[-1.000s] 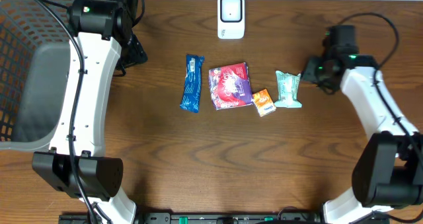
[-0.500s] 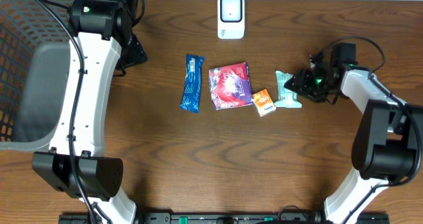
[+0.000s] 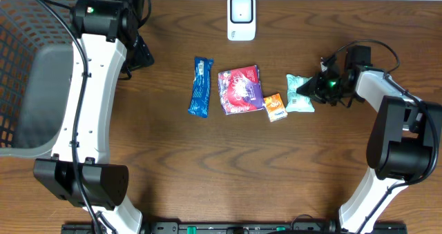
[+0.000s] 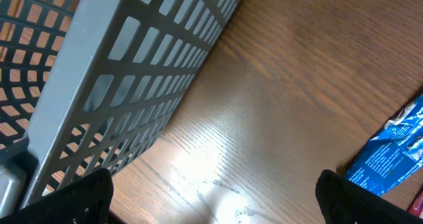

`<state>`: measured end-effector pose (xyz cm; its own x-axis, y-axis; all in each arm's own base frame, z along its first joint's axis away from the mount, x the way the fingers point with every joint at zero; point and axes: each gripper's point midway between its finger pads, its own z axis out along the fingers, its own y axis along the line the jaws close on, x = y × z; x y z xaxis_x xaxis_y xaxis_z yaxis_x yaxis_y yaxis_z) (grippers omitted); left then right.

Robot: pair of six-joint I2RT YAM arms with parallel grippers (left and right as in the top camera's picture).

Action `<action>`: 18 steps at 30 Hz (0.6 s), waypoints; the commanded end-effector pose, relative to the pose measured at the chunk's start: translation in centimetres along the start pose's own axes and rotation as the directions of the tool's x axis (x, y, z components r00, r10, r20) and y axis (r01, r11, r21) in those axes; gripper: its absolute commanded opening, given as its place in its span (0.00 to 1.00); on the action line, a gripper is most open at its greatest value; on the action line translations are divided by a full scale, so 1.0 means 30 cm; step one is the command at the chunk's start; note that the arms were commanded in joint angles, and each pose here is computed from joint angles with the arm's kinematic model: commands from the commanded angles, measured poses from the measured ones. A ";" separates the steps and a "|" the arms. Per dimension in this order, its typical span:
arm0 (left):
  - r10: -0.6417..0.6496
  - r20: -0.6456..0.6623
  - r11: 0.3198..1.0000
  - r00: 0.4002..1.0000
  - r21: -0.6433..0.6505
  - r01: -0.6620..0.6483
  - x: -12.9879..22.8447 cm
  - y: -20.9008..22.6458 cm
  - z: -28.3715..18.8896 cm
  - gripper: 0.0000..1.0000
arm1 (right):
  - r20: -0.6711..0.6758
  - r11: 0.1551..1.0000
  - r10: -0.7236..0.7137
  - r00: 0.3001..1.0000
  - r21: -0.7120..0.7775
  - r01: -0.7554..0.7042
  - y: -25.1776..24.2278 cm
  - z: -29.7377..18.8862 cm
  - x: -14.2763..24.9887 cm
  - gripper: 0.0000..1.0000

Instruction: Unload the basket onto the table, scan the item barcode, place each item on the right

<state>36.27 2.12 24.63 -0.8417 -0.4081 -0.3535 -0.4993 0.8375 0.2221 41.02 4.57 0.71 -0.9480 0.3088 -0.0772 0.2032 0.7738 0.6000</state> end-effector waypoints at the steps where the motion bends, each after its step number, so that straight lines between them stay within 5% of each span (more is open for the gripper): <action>1: 0.008 -0.008 1.000 1.000 -0.010 -0.008 0.004 0.005 0.009 0.98 | 0.034 0.975 -0.016 0.999 0.223 0.009 -0.072 -0.066 -0.015 0.01; 8: 0.008 -0.008 1.000 1.000 -0.010 -0.008 0.004 0.005 0.009 0.98 | 0.218 0.812 -0.146 0.965 0.583 -0.009 -0.055 -0.316 -0.093 0.01; 12: 0.008 -0.008 1.000 1.000 -0.010 -0.008 0.004 0.005 0.009 0.98 | 0.265 0.589 -0.256 0.930 0.805 -0.067 -0.078 -0.426 -0.102 0.01; 18: 0.008 -0.008 1.000 1.000 -0.010 -0.008 0.004 0.005 0.009 0.98 | 0.254 0.309 -0.338 0.906 0.940 -0.148 -0.124 -0.452 -0.097 0.01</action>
<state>36.28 2.13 24.63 -0.8415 -0.4080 -0.3540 -0.4995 0.8374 0.2222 39.81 -3.34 8.47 -0.8971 0.1948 -0.3966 0.3307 0.8913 -0.3101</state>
